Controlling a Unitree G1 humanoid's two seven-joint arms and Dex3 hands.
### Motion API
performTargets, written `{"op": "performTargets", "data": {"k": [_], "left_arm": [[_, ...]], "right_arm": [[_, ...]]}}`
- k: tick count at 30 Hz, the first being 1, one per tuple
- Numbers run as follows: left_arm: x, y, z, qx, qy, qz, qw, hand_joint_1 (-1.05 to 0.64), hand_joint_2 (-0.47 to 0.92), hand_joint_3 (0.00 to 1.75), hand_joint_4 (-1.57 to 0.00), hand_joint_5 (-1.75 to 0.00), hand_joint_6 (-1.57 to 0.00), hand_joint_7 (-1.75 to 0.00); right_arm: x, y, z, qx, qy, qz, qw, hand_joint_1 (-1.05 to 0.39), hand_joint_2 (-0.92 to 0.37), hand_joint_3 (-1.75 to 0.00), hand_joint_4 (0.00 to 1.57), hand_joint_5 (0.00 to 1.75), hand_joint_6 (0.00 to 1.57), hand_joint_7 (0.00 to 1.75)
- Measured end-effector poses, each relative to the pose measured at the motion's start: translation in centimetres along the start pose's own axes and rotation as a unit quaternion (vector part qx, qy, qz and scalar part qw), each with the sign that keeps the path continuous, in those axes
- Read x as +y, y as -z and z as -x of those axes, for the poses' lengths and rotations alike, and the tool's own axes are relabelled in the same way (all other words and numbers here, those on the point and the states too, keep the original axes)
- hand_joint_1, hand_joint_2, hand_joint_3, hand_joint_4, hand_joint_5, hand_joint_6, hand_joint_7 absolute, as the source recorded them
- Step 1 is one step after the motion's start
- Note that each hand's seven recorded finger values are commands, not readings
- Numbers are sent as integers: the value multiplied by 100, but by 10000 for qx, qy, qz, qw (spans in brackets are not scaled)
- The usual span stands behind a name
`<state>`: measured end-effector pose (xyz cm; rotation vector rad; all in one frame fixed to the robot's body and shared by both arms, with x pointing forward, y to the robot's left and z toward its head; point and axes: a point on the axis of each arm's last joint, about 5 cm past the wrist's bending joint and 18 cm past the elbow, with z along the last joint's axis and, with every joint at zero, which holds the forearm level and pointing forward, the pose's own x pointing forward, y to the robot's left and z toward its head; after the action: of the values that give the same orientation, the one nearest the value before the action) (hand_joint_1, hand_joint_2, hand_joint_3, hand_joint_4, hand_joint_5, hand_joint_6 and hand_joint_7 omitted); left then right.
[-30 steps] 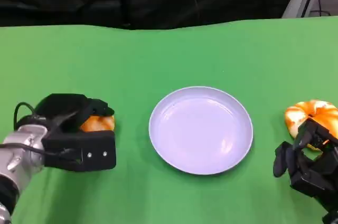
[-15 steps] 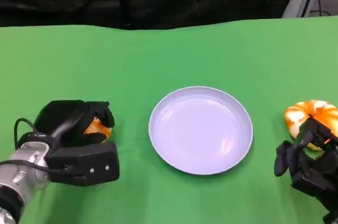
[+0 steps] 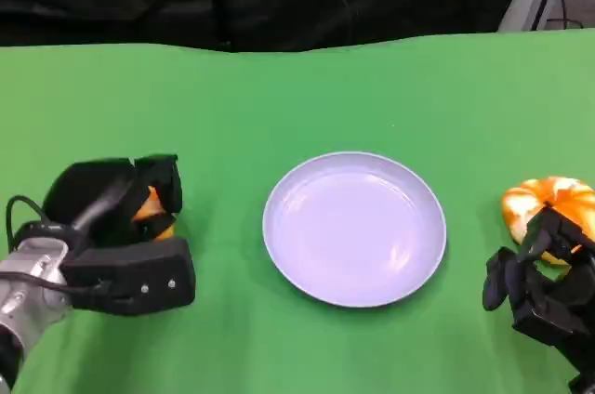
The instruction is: Grasp the bread from the table and place it into the plate.
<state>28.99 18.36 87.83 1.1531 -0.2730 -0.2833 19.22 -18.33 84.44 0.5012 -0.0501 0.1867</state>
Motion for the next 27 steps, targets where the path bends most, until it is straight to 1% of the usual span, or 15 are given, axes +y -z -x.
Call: {"op": "performTargets", "data": {"k": [3,6,8,9,11,14,18,20,24,27], "left_arm": [[50,-17,-23,-108,-58,48,9999,-7,80,54,-69,-175,-61,-166],[103,-51,-55,-260,-121,57,9996,-4,80,51,-70,-175,-66,-159],[130,-79,-74,-395,-172,80,9990,-3,80,50,-70,-175,-67,-157],[144,-94,-83,-461,-207,85,9987,-3,81,49,-69,-175,-65,-163],[173,-119,-101,-562,-286,85,9980,-2,81,49,-69,-175,-63,-166],[220,-167,-133,-726,-420,99,9964,-3,82,48,-68,-175,-62,-166],[262,-223,-163,-898,-430,93,9950,-6,84,45,-67,-175,-62,-163],[280,-259,-180,-993,-425,90,9941,-5,85,44,-66,-175,-60,-167],[288,-339,-217,-1134,-431,99,9926,-4,84,43,-66,-175,-56,-173],[263,-429,-266,-1262,-364,124,9913,-6,84,36,-64,-175,-54,-175]], "right_arm": [[0,0,0,0,1,0,10000,-6,-44,-145,92,175,76,170],[-1,0,1,0,1,0,10000,-5,-44,-145,92,175,77,170],[0,-1,1,-2,-1,1,10000,-5,-44,-145,92,175,77,170],[0,-1,1,-3,-2,2,10000,-5,-44,-146,92,175,77,170],[0,-1,1,-3,-2,2,10000,-5,-44,-146,93,175,77,170],[0,-1,1,-3,-5,1,10000,-5,-44,-146,93,175,77,171],[0,-1,1,-3,-3,2,10000,-5,-44,-146,93,175,77,171],[0,-1,1,-2,-1,2,10000,-5,-44,-146,93,175,77,171],[0,-1,1,-2,3,2,10000,-5,-43,-146,93,175,76,171],[0,-1,1,-1,4,1,10000,-5,-43,-145,93,175,76,171]]}}
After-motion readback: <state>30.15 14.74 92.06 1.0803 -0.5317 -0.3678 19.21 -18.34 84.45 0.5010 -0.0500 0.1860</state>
